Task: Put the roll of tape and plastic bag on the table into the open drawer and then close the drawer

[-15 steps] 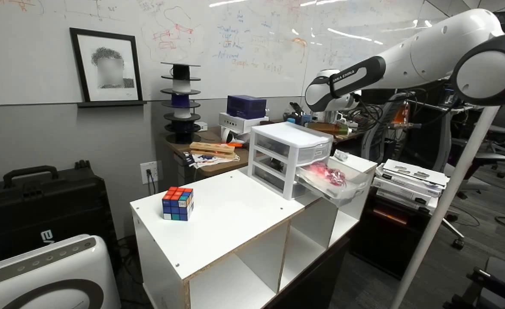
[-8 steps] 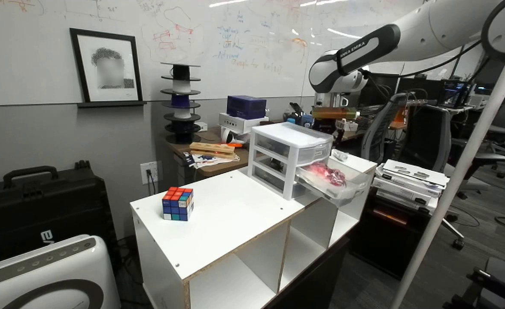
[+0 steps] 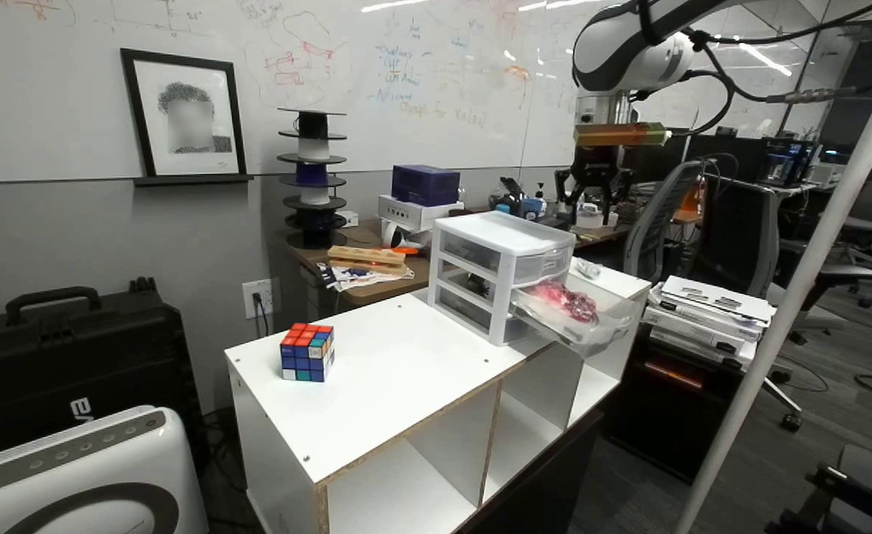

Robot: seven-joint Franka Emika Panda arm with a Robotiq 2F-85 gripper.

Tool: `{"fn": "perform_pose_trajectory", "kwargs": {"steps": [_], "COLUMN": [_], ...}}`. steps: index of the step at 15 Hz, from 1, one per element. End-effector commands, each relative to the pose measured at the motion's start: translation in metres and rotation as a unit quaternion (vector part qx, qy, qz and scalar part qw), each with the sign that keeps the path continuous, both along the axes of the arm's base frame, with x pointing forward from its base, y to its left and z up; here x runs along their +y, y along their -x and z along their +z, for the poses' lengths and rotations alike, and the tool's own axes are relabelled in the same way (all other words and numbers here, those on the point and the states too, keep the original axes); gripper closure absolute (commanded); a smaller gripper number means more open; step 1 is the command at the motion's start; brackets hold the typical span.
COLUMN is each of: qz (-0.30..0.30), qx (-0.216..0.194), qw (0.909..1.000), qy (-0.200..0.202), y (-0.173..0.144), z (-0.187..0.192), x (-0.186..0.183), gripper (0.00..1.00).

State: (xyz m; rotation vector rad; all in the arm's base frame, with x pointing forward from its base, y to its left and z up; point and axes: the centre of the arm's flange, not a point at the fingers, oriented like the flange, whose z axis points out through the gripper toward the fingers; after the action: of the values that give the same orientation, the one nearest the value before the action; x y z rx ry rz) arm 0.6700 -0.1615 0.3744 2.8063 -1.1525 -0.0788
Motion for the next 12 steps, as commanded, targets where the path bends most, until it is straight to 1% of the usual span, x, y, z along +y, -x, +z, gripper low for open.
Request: {"fn": "perform_pose_trajectory", "kwargs": {"steps": [1,3,4,5,8,10,12], "qz": [0.042,0.077,0.107,0.122,0.181,0.213,0.246], "qx": [-0.004,0.001,-0.010,-0.011,-0.016,-0.009,-0.002], "qw": [0.9991,0.9970,0.9943,0.9925,0.9831,0.9766,0.9689], "qy": [-0.002,-0.008,-0.001,0.000,0.026,0.029,0.023], "y": [0.077,0.102,0.109,0.116,0.136,0.148,0.158], "z": [0.036,0.050,0.054,0.058,0.068,0.070,0.071], "x": [0.023,0.031,0.034,0.037,0.043,0.046,0.050], "gripper": [0.66,0.66,0.66,0.66,0.66,0.66,0.66]}}
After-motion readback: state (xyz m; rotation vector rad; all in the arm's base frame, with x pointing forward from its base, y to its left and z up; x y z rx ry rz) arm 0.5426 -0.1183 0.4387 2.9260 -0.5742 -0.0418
